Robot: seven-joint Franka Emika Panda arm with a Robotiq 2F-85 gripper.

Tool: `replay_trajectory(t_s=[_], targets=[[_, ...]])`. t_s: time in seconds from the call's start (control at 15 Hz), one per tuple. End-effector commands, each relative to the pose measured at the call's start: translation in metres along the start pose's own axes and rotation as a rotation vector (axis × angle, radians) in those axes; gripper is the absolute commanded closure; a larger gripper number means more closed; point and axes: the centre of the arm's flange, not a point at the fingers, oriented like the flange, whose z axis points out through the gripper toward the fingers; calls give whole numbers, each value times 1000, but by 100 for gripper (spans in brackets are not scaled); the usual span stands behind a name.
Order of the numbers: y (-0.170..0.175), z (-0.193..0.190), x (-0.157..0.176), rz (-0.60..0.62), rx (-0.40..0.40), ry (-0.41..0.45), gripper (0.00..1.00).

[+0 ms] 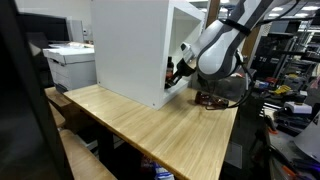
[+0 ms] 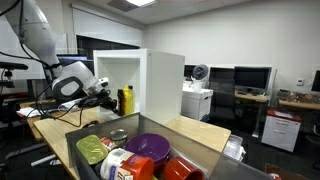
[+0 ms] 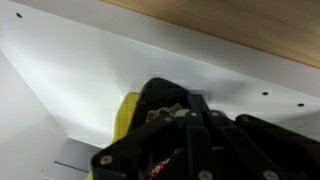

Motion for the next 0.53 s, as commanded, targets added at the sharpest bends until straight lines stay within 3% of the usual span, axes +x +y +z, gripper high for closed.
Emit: replay_trajectory(t_s=[0.0, 0.47], targets=[[5, 8, 2, -31, -25, 2, 97], [21, 4, -1, -22, -67, -37, 97]])
